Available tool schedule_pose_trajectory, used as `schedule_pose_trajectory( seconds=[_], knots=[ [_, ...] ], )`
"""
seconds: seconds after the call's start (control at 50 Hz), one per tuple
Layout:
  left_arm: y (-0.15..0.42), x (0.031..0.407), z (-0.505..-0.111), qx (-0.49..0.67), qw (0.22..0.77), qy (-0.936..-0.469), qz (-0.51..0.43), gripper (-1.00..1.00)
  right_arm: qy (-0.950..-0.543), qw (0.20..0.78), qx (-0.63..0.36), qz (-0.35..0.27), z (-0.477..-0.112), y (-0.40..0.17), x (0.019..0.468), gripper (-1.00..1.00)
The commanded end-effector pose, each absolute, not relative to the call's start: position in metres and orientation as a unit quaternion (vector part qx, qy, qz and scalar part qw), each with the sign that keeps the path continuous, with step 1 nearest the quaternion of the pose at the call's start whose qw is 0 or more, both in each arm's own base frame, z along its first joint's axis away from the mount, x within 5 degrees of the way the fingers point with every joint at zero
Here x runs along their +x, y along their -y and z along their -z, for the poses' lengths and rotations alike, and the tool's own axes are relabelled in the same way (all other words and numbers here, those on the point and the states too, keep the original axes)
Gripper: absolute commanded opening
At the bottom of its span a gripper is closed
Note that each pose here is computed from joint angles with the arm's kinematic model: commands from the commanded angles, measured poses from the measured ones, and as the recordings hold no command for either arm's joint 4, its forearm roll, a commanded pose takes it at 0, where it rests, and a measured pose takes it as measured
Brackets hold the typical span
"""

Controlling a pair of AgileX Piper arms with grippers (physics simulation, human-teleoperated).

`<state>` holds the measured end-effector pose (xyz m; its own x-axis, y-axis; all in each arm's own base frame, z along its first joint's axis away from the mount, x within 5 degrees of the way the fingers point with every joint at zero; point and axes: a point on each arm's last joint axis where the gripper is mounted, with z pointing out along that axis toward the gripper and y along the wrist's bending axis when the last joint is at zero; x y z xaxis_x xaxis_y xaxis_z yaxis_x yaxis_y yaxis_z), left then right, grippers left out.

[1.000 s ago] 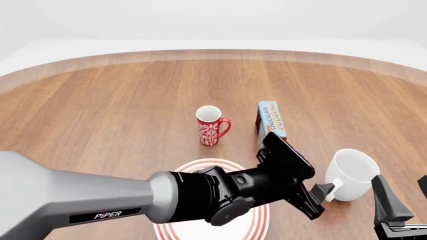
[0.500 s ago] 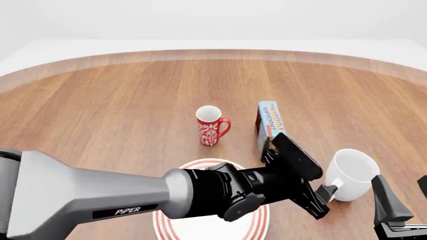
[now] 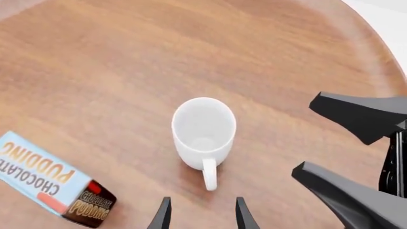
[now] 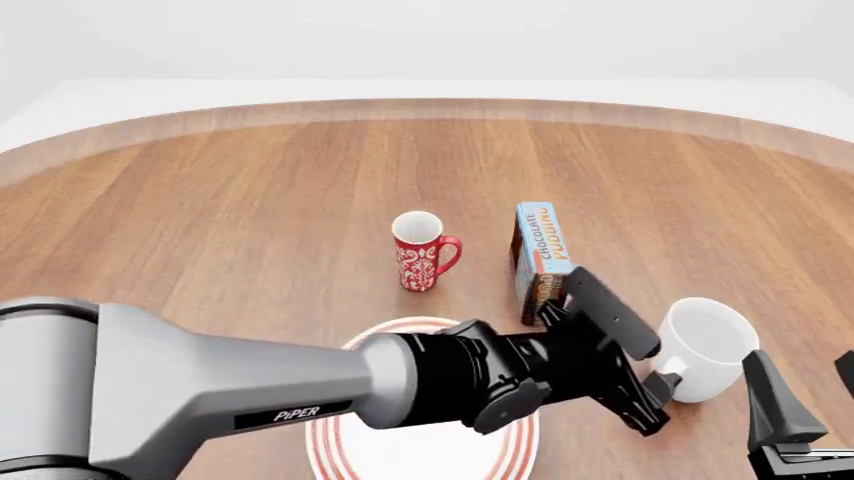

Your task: Pick up the white mug and put it on the plate, and put the chocolate pudding to the right of the plate.

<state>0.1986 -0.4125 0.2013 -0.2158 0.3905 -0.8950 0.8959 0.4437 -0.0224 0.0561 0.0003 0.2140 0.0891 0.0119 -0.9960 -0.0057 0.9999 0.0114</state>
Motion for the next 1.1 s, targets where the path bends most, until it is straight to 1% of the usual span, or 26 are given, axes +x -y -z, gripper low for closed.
schedule_pose_trajectory(
  seconds=[0.02,0.54,1.1],
  knots=[
    [0.421,0.203,-0.196,0.448,0.435,-0.730,0.279,1.00,-0.675,0.738,0.003,-0.007,-0.214,0.000,0.056,1.00],
    [0.439,0.208,-0.182,0.465,0.412,-0.738,0.262,1.00,-0.676,0.737,0.004,-0.008,-0.214,0.000,0.056,1.00],
    [0.455,0.226,-0.170,0.482,0.394,-0.747,0.234,1.00,-0.675,0.738,0.004,-0.009,-0.216,0.000,0.056,1.00]
  ],
)
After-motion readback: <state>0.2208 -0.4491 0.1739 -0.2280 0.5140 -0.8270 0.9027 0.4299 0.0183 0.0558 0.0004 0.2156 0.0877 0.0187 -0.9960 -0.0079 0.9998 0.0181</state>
